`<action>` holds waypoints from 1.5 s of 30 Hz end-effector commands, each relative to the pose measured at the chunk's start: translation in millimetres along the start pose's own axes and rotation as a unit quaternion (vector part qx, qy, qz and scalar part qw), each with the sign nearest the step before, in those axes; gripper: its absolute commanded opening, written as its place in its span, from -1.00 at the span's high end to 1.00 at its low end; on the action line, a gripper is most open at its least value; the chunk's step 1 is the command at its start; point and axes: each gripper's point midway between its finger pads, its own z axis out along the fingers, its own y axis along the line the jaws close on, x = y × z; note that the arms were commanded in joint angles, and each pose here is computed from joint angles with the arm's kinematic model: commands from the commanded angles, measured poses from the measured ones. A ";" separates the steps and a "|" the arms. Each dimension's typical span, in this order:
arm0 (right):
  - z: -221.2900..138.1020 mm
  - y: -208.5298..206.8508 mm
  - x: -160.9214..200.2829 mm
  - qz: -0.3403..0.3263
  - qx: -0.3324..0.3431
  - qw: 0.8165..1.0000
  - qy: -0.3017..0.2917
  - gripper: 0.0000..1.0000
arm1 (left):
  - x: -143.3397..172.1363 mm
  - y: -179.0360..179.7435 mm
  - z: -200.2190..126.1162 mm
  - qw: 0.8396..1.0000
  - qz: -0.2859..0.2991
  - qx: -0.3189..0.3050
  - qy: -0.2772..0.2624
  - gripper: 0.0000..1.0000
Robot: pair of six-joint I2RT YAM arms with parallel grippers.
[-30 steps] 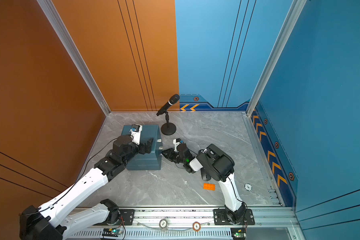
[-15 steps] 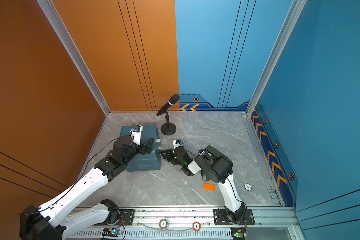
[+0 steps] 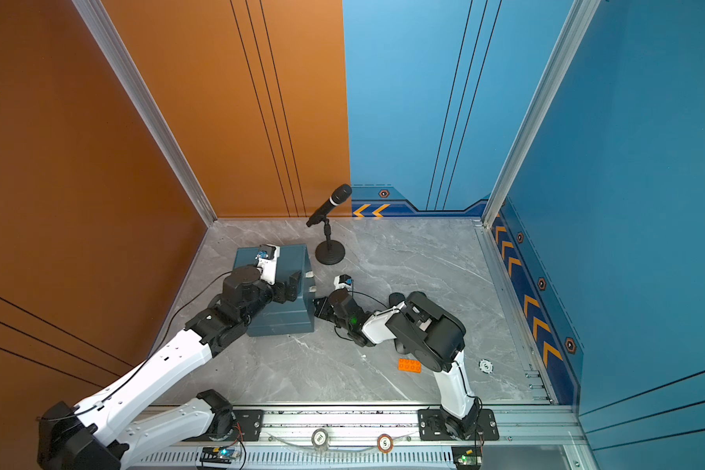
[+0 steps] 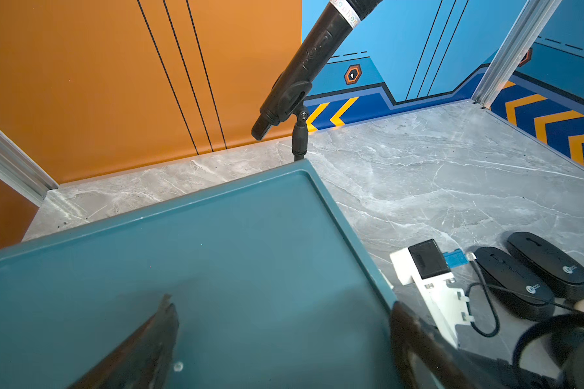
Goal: Take the mice out of the drawer
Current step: Open the drawer in the storage box.
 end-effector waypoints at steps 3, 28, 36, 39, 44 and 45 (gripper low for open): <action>-2.9 -11.5 12.0 -0.052 0.057 0.997 0.015 1.00 | 25.4 3.3 -2.0 0.998 0.029 -0.010 0.048 -0.95; -3.3 18.0 -13.6 0.145 -0.066 0.984 -0.085 0.33 | 23.8 -4.0 -2.3 0.999 0.025 0.004 0.047 -0.95; 2.0 9.6 -6.6 0.166 -0.044 0.980 -0.101 0.30 | 20.1 -9.5 -5.3 0.999 0.014 0.018 0.041 -0.95; 8.0 -3.1 2.9 0.166 -0.030 0.980 -0.105 0.30 | 18.7 -10.4 -6.2 0.999 0.012 0.020 0.039 -0.95; 10.9 -3.8 4.7 0.182 -0.039 0.974 -0.127 0.32 | 18.7 -11.9 -6.5 0.999 0.009 0.022 0.040 -0.95; 11.6 -3.5 4.0 0.184 -0.042 0.973 -0.131 0.33 | 18.9 -12.3 -6.4 0.999 0.008 0.023 0.040 -0.95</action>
